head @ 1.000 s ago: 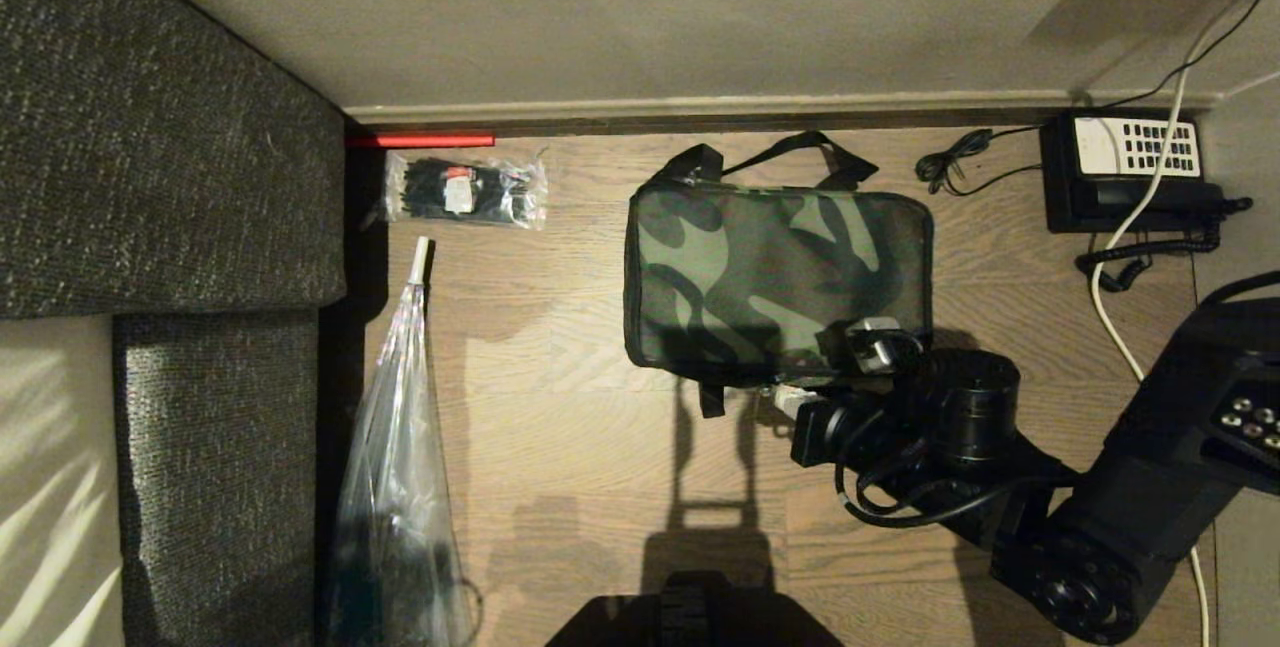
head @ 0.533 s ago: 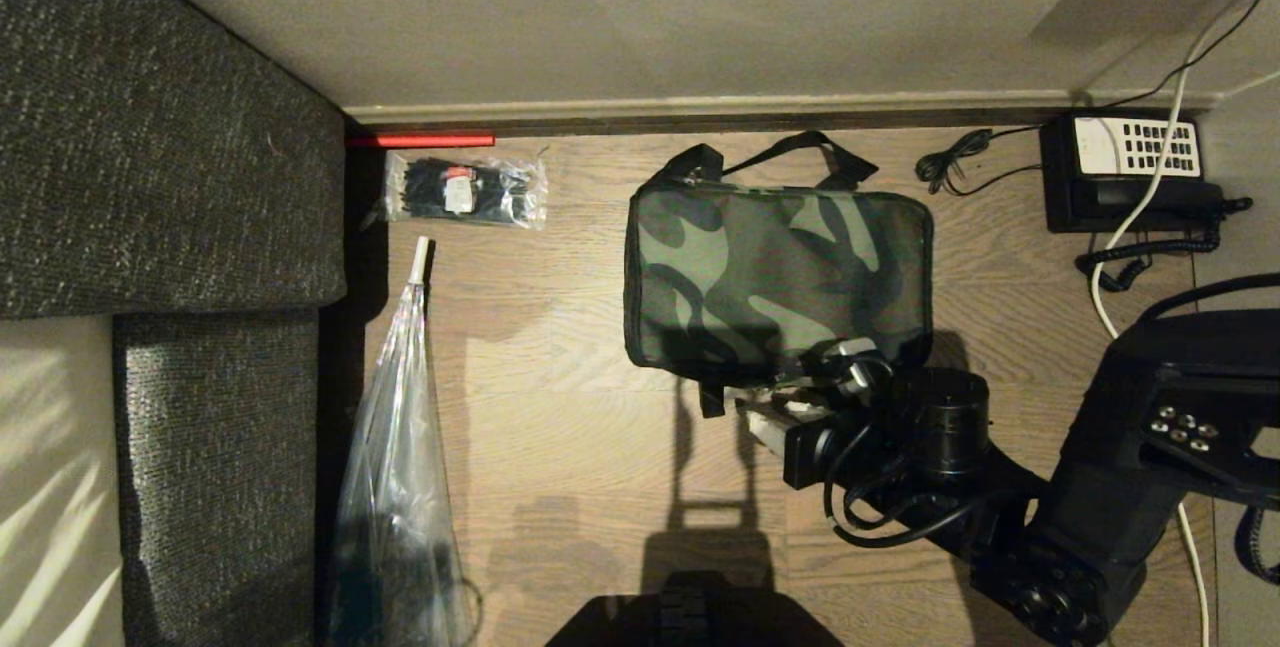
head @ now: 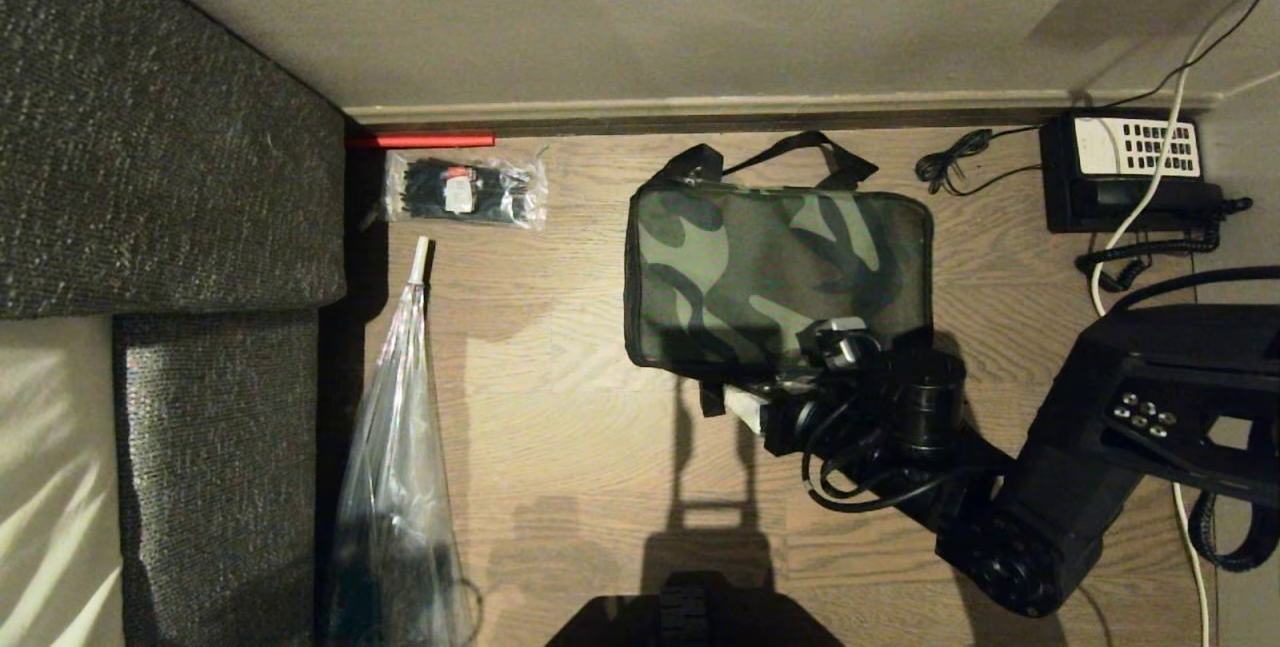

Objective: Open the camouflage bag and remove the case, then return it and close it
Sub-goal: Open the top of the storage box

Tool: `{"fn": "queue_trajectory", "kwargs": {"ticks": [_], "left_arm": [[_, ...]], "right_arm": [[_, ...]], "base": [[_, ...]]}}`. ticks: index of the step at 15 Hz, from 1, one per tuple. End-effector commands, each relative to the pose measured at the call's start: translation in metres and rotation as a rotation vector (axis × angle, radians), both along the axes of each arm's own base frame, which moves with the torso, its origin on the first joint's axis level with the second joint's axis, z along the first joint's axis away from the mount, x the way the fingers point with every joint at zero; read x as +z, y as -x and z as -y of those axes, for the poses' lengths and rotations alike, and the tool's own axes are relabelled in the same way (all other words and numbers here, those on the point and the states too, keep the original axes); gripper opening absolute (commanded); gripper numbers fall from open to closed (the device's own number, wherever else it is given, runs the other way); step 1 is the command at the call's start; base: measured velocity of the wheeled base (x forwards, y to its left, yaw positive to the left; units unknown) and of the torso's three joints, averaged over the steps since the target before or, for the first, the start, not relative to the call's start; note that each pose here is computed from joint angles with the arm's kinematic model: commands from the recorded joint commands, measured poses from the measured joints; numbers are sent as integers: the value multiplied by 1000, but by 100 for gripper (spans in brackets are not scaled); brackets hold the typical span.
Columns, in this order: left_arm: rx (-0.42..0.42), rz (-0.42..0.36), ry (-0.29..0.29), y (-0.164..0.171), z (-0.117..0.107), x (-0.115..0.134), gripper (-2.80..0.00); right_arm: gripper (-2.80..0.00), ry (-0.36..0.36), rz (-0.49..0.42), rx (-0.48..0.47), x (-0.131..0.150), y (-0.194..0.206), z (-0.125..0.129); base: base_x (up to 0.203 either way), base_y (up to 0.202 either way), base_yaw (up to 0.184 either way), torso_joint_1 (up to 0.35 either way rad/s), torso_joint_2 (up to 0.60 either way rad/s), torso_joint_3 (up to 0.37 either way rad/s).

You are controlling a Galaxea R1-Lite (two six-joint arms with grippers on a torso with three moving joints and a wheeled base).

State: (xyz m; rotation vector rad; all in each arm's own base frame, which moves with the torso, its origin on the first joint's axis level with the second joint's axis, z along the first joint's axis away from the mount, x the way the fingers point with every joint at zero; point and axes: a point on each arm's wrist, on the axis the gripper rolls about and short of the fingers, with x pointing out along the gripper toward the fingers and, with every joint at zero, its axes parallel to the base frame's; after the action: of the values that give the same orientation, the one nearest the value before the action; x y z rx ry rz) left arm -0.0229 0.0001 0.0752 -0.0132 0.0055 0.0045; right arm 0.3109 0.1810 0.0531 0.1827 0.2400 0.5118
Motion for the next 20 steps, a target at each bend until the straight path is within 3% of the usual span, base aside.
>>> {"fn": "queue_trajectory", "kwargs": {"ticks": [1,2,3,15,20], "left_arm": [[1,-1,1,0,0,0,-280],[0,-1,1,0,0,0,-280],[2,-1,1,0,0,0,-280],[0,-1,1,0,0,0,-280],[0,-1,1,0,0,0,-280]], "right_arm": [[0,-12,12,-7,1,-4,-1],[0,-21,3,-11,-1,-4,-2],[-273,-39,-7,-15,-1,-5,-2],[-280,-47,1,-18,4,-4,0],[-280,-18,-5,-11,10,11,9]], "base": [[0,0,0,0,0,0],[0,0,0,0,0,0],[0,0,0,0,0,0],[0,0,0,0,0,0],[0,0,0,0,0,0]]}}
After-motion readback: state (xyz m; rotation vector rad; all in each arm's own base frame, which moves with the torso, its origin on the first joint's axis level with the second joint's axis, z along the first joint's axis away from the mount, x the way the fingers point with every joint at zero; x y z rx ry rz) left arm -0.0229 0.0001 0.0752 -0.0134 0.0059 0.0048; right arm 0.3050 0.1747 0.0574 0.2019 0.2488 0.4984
